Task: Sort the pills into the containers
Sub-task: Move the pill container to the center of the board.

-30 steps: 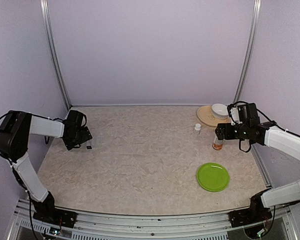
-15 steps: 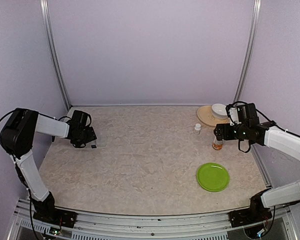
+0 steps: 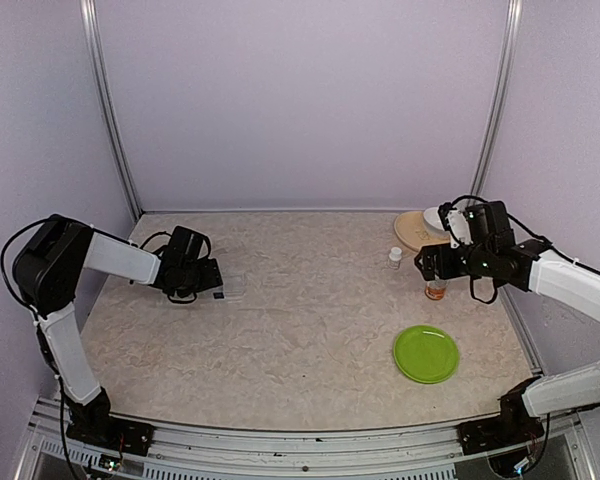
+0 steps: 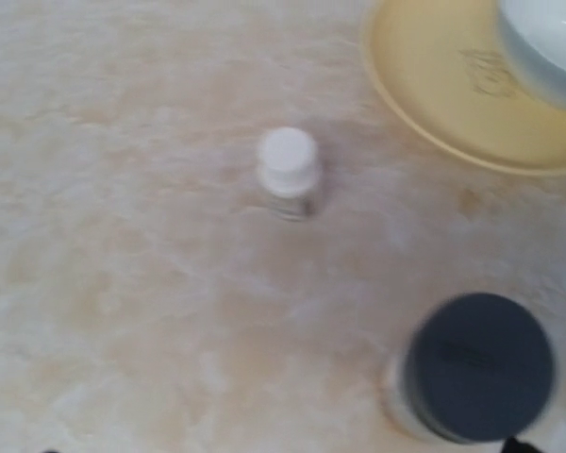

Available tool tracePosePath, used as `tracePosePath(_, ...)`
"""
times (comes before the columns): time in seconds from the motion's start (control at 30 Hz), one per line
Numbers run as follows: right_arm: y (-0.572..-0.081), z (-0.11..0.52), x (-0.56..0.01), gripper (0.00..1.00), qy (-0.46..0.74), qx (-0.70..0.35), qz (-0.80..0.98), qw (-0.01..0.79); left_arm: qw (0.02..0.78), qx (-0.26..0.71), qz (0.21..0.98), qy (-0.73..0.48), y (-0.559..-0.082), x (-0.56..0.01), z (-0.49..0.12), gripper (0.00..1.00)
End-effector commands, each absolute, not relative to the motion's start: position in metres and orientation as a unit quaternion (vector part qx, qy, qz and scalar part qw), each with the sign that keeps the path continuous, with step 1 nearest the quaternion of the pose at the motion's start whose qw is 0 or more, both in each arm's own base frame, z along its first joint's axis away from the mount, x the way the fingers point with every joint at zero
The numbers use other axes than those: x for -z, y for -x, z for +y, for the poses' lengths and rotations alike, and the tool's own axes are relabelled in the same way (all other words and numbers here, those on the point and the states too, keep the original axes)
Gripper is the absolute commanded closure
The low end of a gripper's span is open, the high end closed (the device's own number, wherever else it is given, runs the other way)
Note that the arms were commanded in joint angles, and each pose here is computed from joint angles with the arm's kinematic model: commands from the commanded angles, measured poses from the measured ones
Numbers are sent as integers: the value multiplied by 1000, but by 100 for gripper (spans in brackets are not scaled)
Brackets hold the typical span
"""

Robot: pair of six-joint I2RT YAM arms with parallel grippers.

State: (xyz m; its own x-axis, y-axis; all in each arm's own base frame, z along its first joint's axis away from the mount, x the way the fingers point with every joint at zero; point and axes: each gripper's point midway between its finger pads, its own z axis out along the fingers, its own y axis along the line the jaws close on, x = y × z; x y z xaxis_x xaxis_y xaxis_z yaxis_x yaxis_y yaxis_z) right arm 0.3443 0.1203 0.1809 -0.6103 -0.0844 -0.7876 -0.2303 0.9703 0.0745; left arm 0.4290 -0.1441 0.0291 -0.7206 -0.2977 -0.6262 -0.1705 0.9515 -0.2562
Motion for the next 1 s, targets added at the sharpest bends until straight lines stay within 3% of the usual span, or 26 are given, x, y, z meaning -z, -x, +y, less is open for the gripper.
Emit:
tracePosePath(0.0,-339,148,-206,0,138,-111,874,453,313,95,941,87,-412,-7,-170,27)
tracePosePath(0.97,-305,288,-157,0,374,-159,811,421,272,194,941,-61,-348,1,-324,27)
